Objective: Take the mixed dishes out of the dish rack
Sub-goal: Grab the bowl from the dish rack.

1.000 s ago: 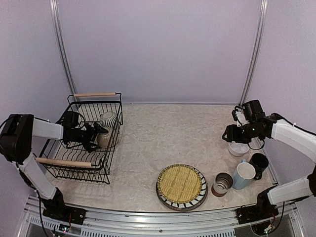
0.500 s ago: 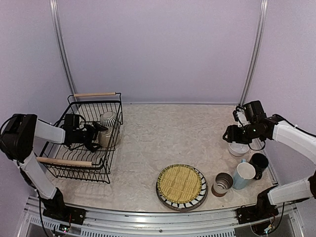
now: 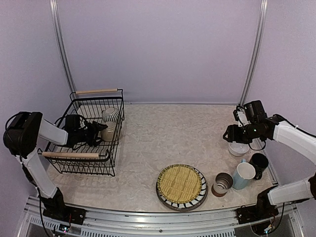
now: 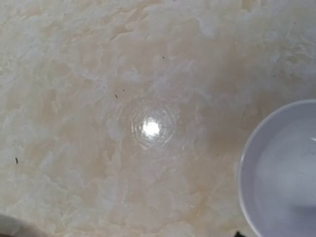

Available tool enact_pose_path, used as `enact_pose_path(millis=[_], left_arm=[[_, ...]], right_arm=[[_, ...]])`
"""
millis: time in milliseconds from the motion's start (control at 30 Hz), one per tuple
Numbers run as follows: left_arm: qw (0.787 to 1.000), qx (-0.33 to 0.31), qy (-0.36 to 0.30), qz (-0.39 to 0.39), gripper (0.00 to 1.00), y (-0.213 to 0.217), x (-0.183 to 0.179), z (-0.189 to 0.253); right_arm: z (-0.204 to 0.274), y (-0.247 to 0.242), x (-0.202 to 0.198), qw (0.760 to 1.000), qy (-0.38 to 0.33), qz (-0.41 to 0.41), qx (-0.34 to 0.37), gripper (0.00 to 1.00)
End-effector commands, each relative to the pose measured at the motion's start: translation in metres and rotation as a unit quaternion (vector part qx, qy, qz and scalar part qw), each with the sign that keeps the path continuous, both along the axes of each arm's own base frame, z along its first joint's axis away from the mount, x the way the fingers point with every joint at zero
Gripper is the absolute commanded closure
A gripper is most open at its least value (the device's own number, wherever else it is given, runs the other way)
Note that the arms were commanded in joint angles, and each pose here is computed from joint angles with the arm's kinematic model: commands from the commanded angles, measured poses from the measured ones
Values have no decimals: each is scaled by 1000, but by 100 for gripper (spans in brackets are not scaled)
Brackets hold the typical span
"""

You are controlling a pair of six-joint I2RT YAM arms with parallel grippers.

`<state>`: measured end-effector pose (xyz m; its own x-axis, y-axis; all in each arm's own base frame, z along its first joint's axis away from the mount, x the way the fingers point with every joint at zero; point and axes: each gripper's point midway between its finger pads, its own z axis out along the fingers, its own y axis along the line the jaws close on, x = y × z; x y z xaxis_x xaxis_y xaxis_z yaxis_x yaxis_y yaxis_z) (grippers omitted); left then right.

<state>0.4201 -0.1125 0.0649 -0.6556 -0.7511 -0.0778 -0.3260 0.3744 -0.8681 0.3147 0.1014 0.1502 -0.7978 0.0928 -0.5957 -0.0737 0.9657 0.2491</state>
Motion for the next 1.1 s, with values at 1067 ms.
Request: enact_pose_path(millis=[1067], left_arm=[[995,6,-89,46,68,59,-55,123]], right_arm=[[22,28,5,999,-23,24,21,34]])
